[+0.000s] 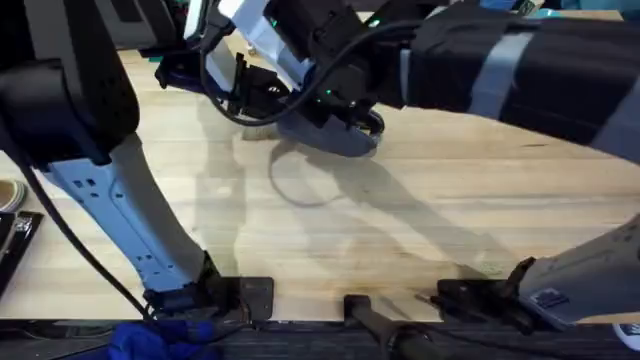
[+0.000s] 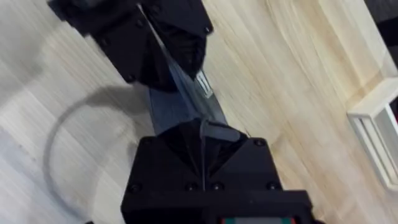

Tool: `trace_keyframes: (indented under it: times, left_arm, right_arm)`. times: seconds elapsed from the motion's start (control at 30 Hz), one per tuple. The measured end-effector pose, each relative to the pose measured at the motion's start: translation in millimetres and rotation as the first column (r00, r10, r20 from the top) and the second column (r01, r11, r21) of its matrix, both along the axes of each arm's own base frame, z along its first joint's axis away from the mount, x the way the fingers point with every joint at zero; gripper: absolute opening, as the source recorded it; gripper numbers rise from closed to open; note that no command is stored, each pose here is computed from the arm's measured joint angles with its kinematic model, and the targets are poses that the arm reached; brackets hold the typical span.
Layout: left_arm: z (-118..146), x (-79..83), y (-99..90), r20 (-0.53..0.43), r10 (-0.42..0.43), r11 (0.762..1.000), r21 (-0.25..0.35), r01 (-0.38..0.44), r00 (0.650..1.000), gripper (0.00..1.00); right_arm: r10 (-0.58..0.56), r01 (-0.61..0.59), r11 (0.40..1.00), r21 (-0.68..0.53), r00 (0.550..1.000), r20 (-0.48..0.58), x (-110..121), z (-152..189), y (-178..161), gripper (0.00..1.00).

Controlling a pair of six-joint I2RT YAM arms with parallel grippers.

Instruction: Unzip the bag, pick up the pens from the table one at a time and place them inside, then zip the bag closed.

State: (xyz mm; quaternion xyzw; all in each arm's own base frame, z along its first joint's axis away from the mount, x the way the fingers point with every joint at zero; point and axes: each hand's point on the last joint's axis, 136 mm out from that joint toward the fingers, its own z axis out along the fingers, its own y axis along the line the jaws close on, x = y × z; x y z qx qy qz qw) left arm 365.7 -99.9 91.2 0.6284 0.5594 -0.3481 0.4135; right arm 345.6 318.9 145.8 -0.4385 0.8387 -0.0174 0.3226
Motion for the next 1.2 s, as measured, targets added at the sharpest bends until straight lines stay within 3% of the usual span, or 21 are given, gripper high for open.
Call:
trace_keyframes:
  times: [1.2]
  left_arm:
    - [0, -0.2, -2.0, 0.002, -0.005, 1.0, 0.0, 0.005, 1.0, 0.043]
  right_arm:
    - [-0.215, 0.2, 0.975, -0.097, 0.961, -0.177, -17, -2, -82, 0.033]
